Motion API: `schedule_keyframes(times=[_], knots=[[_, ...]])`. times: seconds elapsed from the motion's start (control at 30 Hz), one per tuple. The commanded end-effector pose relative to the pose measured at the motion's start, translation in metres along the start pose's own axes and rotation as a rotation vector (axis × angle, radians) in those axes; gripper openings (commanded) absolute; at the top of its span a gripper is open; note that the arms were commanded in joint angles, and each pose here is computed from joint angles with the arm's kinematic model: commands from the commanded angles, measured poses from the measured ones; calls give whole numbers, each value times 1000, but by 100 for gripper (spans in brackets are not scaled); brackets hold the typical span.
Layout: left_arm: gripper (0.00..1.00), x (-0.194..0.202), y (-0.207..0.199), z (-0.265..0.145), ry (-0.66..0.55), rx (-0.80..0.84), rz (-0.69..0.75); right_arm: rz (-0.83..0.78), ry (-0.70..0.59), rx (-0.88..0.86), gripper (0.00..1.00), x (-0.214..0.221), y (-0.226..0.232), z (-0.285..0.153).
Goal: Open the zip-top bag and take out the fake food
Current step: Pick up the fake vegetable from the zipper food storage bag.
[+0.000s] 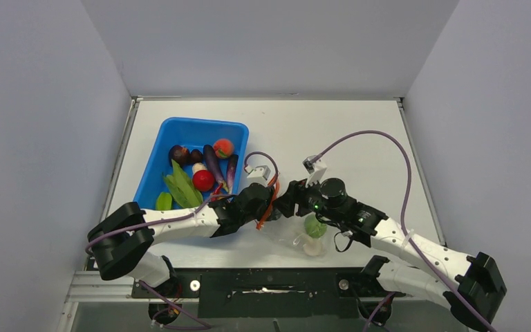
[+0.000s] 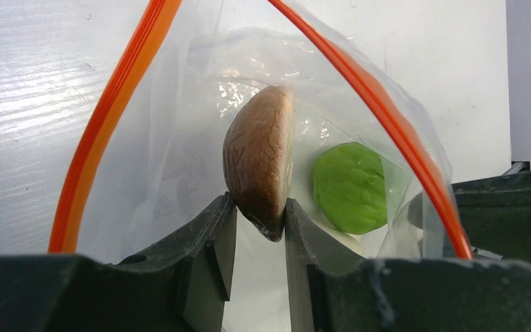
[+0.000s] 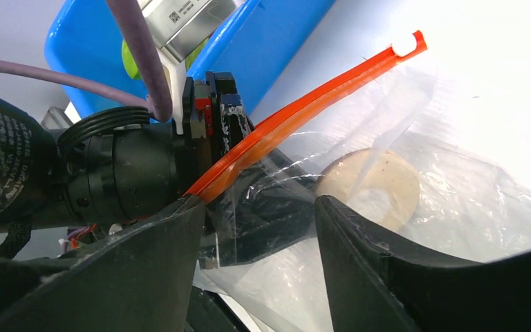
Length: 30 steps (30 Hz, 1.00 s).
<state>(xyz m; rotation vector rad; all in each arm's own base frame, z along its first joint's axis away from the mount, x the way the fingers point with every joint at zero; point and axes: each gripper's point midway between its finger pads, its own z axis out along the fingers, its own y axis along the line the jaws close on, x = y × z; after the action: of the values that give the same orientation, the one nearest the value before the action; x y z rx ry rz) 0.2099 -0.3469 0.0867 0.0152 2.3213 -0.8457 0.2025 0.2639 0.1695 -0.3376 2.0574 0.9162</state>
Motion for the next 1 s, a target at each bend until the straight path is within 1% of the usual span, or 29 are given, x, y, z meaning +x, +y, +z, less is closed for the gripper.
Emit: schedule_keyframes(times=[0.0, 0.1, 0.17, 0.2, 0.33, 0.4, 0.47, 0.5, 0.57, 0.67, 0.8, 0.87, 0.97], knots=[[0, -24, -29, -7, -75, 83, -24, -6, -101, -99, 56, -36, 30, 4], [0, -24, -29, -8, -75, 85, -26, -25, -74, -124, 48, -33, 36, 8], [0, -23, -28, -8, -73, 84, -26, -40, -55, -132, 40, -30, 37, 8], [0, -23, -28, -8, -72, 84, -26, -54, -44, -148, 38, -28, 40, 8], [0, -21, -23, -9, -72, 72, -27, -85, -28, -212, 36, -24, 49, 3], [0, -21, -23, -9, -75, 72, -27, -85, -33, -220, 40, -25, 51, 0], [0, -22, -23, -10, -77, 73, -28, -70, -50, -213, 53, -30, 51, -2], [0, -22, -24, -10, -78, 73, -28, -55, -63, -205, 58, -33, 51, -2], [0, -23, -24, -9, -78, 74, -28, -32, -77, -197, 61, -36, 51, -1], [0, -22, -25, -9, -76, 75, -28, -16, -68, -177, 61, -36, 48, 3], [0, -23, -25, -9, -77, 76, -28, -3, -46, -83, 52, -34, 34, 10], [0, -24, -25, -10, -82, 73, -27, -18, -29, -77, 42, -30, 32, 11], [0, -26, -22, -12, -90, 58, -19, -27, -24, -84, 33, -29, 33, 10]])
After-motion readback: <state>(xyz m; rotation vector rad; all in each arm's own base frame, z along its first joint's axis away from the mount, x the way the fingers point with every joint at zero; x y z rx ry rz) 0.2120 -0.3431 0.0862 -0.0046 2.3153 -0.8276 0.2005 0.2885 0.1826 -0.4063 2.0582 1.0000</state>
